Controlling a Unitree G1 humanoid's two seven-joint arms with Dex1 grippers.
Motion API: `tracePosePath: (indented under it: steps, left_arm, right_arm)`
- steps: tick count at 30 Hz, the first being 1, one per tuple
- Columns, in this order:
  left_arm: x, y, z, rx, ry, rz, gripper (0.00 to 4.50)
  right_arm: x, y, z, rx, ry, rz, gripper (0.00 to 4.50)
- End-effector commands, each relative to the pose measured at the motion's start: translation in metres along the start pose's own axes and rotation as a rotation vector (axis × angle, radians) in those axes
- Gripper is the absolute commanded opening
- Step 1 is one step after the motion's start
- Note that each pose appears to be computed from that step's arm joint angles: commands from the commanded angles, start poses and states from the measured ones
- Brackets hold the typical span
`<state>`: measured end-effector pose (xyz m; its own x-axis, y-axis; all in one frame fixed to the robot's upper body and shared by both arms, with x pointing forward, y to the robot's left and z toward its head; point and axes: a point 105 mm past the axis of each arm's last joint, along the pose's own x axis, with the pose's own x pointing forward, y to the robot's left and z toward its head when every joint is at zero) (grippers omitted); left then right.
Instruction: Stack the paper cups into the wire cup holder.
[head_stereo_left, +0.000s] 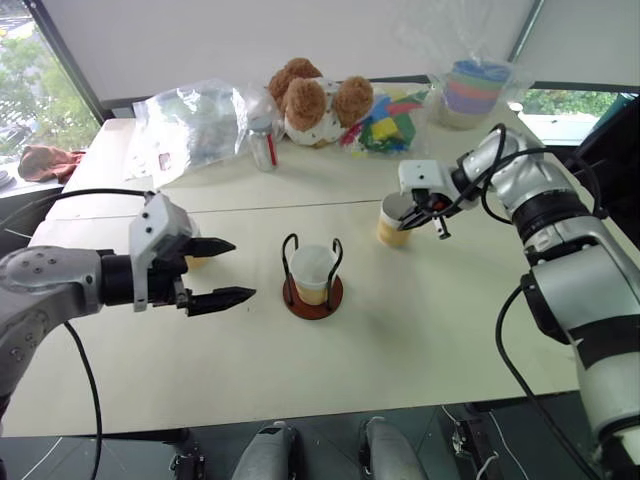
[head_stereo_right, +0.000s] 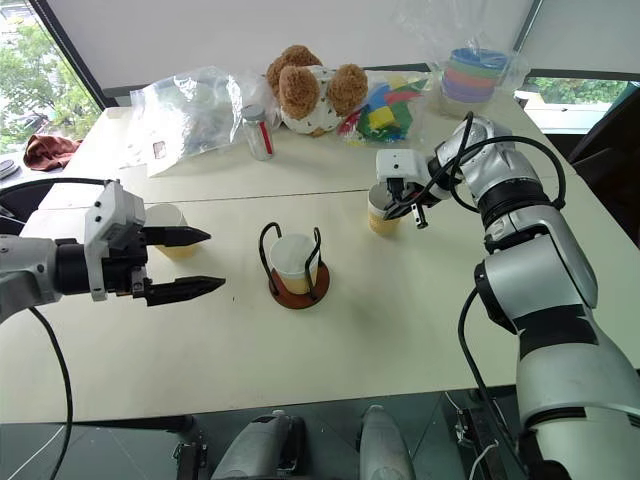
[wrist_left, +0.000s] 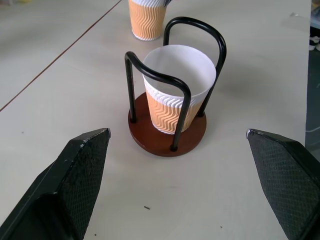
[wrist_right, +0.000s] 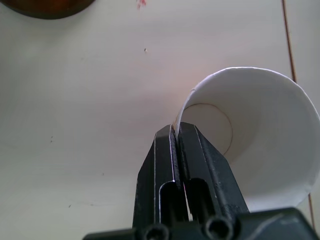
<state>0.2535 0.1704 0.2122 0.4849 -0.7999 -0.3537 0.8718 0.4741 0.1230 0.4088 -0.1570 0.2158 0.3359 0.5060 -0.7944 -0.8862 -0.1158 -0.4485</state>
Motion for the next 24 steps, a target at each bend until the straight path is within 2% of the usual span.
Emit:
tracePosePath:
  steps: [1, 5, 10, 15, 24]
  left_arm:
    - [-0.008, 0.0, 0.009, 0.054, -0.009, 0.02, 4.5]
    - [-0.009, -0.001, 0.01, 0.056, -0.006, 0.018, 4.5]
    - [-0.007, -0.001, 0.011, 0.061, -0.007, 0.011, 4.5]
    - [-0.005, -0.001, 0.011, 0.066, -0.013, 0.017, 4.5]
    - [-0.001, 0.0, 0.013, 0.071, -0.034, 0.027, 4.5]
  right_arm:
    - [-0.054, -0.029, 0.063, -0.181, -0.136, -0.1, 0.02]
    - [-0.082, -0.028, 0.113, -0.334, -0.257, -0.105, 0.02]
    - [-0.092, -0.001, 0.154, -0.409, -0.418, -0.007, 0.02]
    - [-0.076, 0.032, 0.156, -0.438, -0.427, 0.153, 0.02]
    - [-0.059, 0.047, 0.164, -0.462, -0.436, 0.259, 0.02]
